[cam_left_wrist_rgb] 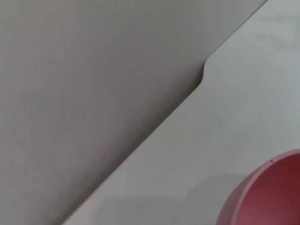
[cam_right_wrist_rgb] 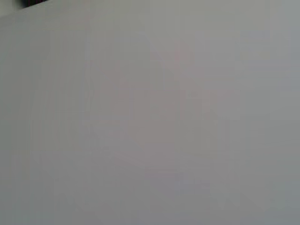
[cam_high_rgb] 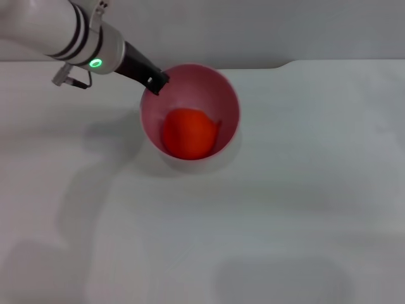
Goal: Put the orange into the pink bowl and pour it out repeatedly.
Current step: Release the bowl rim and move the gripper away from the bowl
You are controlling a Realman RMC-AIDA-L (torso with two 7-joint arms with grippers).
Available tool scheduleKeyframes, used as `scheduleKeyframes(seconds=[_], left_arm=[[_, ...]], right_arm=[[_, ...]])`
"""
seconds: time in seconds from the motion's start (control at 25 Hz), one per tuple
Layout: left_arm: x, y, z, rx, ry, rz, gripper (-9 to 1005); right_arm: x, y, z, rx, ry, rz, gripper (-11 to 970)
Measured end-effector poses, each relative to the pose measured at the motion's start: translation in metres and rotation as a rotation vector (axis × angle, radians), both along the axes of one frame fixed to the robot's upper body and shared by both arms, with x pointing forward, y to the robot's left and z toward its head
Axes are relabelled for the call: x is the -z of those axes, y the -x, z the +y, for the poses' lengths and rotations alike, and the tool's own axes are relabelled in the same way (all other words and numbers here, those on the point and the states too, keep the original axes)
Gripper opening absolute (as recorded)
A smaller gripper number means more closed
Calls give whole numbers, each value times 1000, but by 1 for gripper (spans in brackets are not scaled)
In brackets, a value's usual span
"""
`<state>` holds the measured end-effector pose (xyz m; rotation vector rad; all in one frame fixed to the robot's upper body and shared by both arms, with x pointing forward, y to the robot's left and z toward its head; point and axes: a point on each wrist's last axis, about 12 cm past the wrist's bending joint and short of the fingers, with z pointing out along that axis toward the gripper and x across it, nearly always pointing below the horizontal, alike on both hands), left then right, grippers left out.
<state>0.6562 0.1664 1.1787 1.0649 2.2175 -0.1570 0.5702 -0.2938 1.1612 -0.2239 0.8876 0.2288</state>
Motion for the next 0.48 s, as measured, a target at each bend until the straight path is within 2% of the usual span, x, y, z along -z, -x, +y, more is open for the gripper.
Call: scheduleKeyframes(seconds=[0.2,0.48], left_arm=[[-1,6,-16,48,40,-143,43],[3,31,-52,199,83,-407,42]], right_arm=[[11,8,-15,73,-75,-10,502],[14,9,-18,91,-101,-2,502]])
